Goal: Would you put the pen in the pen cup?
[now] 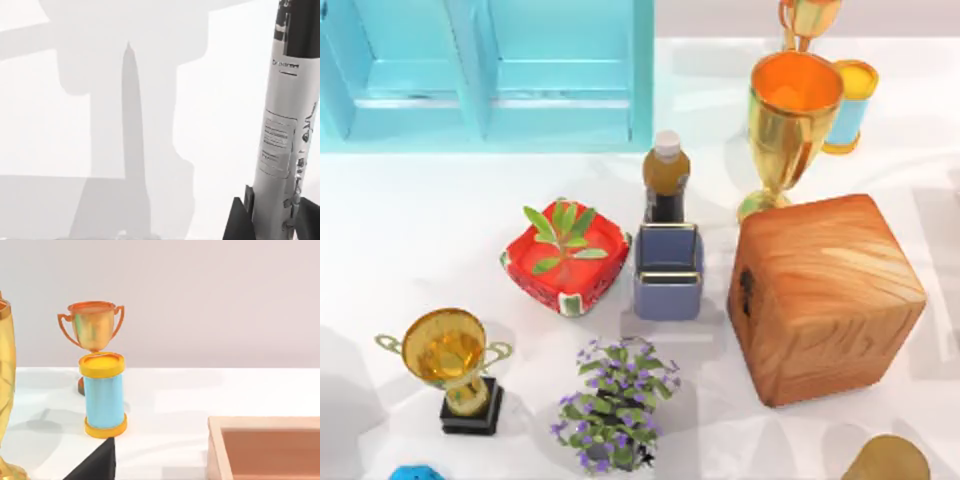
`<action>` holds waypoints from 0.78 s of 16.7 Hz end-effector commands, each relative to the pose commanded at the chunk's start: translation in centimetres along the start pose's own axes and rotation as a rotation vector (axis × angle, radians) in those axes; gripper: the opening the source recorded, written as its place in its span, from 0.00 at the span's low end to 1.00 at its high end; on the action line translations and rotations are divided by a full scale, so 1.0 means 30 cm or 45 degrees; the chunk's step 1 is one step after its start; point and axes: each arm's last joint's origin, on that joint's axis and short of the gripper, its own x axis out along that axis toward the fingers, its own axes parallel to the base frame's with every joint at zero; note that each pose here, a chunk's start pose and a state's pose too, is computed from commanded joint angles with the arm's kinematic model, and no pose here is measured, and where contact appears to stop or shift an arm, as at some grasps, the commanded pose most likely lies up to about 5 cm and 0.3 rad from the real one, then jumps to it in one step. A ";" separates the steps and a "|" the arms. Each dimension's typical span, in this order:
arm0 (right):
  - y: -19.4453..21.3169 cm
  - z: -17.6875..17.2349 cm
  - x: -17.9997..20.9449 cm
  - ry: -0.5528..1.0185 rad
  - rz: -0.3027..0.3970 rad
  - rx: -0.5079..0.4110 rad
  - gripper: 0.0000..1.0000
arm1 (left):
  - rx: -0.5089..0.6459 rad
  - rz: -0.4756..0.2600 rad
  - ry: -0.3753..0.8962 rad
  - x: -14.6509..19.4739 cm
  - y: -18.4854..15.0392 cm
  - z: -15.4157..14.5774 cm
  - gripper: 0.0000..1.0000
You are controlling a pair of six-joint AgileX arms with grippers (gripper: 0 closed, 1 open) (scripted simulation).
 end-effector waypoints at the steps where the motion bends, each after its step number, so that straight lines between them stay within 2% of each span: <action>1: 0.000 0.000 0.000 0.000 0.000 0.000 1.00 | 0.001 0.002 -0.025 -0.055 0.004 -0.013 0.00; 4: 0.000 0.000 0.000 0.000 0.000 0.000 1.00 | -0.007 0.018 -0.080 -0.182 0.026 -0.062 0.00; 6: 0.000 0.000 0.000 0.000 0.000 0.000 1.00 | -0.023 0.031 -0.089 -0.228 0.046 -0.089 0.00; 13: 0.000 0.000 0.000 0.000 0.000 0.000 1.00 | -0.139 0.059 0.036 -0.228 0.116 -0.124 0.00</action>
